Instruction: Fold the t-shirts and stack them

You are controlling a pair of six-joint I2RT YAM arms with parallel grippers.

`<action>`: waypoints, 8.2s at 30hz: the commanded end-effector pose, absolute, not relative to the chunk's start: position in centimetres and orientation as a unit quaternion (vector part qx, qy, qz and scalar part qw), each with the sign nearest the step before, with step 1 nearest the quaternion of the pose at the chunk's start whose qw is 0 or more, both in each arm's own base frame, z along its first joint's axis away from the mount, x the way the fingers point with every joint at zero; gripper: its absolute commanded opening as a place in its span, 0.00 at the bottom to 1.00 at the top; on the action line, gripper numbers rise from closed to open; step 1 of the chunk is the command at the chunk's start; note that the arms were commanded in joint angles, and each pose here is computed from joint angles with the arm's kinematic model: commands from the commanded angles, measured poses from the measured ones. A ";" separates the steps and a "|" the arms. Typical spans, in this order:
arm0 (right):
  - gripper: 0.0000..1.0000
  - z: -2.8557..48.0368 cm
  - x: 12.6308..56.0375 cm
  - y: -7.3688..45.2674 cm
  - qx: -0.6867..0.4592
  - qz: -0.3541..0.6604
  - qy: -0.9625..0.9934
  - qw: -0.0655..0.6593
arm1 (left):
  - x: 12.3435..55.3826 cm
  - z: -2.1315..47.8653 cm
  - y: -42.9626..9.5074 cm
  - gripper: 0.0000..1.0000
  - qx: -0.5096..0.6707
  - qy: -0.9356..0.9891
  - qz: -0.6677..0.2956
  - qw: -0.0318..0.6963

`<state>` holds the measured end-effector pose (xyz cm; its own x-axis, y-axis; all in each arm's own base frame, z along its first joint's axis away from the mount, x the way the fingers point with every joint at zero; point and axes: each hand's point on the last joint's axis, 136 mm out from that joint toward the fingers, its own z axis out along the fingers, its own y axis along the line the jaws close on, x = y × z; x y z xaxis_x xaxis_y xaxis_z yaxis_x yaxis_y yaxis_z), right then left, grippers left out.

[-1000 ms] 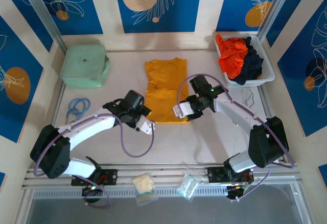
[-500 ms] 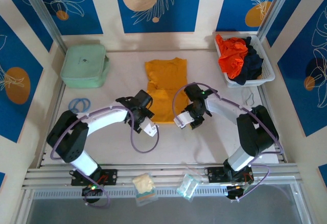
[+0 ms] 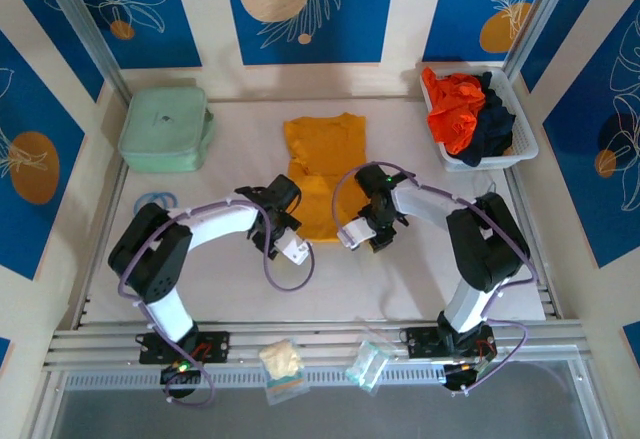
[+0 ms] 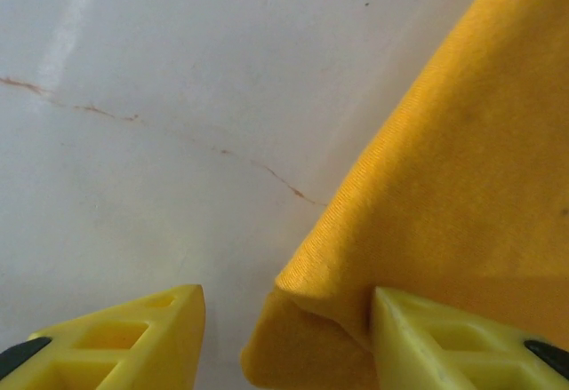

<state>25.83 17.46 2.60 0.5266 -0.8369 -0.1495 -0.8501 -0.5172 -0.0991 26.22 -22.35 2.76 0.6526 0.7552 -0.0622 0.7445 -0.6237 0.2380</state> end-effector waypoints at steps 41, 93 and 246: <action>0.00 1.3 24.7 18.0 -0.856 0.079 0.509 0.050 | 27.9 0.6 -23.8 0.00 0.883 0.459 0.015 0.095; 0.00 19.7 18.9 18.7 -0.800 0.046 0.554 0.226 | 23.5 21.0 -21.3 0.00 0.829 0.500 0.070 0.239; 0.00 0.8 47.3 19.4 0.067 0.165 0.979 0.095 | 50.0 -1.0 -22.0 0.00 0.124 0.987 -0.026 0.098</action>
